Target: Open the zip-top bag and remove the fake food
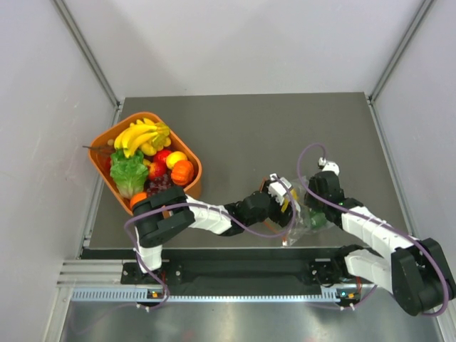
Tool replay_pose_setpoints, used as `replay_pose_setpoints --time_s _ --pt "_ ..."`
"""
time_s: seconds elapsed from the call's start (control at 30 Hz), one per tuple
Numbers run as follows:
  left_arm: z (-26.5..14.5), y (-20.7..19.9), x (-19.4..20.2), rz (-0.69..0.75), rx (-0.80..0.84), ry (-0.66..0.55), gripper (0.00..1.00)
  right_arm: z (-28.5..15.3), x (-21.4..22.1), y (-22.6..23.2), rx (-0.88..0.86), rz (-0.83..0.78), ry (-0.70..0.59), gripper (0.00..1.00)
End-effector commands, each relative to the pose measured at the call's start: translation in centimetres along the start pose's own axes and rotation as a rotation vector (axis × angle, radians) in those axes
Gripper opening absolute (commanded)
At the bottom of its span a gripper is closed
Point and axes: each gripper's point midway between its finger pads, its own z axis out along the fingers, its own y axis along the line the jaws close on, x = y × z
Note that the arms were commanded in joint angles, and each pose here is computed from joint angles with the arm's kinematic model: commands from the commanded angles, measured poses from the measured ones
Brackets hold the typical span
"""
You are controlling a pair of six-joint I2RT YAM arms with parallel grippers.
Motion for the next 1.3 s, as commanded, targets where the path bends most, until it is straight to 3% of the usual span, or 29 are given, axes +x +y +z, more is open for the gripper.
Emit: replay_pose_setpoints --time_s 0.0,0.43,0.5,0.53,0.57,0.67,0.8,1.03,1.27 --pt "0.4 1.2 -1.0 -0.005 -0.078 -0.003 0.82 -0.4 -2.8 1.4 -0.060 0.005 -0.076 0.21" --pt "2.5 2.8 2.5 0.034 -0.168 0.115 0.88 -0.4 -2.5 2.0 -0.098 -0.012 -0.064 0.20" --pt "2.5 3.0 2.9 0.047 -0.175 0.129 0.82 -0.5 -2.5 2.0 -0.100 -0.013 -0.065 0.20" --pt "2.4 3.0 3.2 0.050 -0.173 0.135 0.75 -0.5 -2.6 2.1 -0.102 -0.014 -0.069 0.20" --pt "2.4 3.0 3.3 0.050 -0.170 0.137 0.59 -0.5 -2.6 2.0 -0.102 -0.011 -0.072 0.20" --pt "1.9 2.6 3.1 0.051 -0.144 0.132 0.40 -0.5 -2.7 2.0 -0.101 -0.012 -0.075 0.20" --pt "0.6 1.6 1.3 0.043 -0.092 0.096 0.22 -0.5 -2.7 2.0 -0.103 -0.009 -0.082 0.20" --pt "-4.2 -0.6 -2.4 -0.017 0.020 0.049 0.17 -0.6 -2.9 1.7 -0.111 0.009 -0.093 0.19" --pt "-8.4 -1.6 -1.5 -0.082 0.073 0.146 0.15 -0.7 -2.9 1.4 -0.130 0.030 -0.099 0.18"
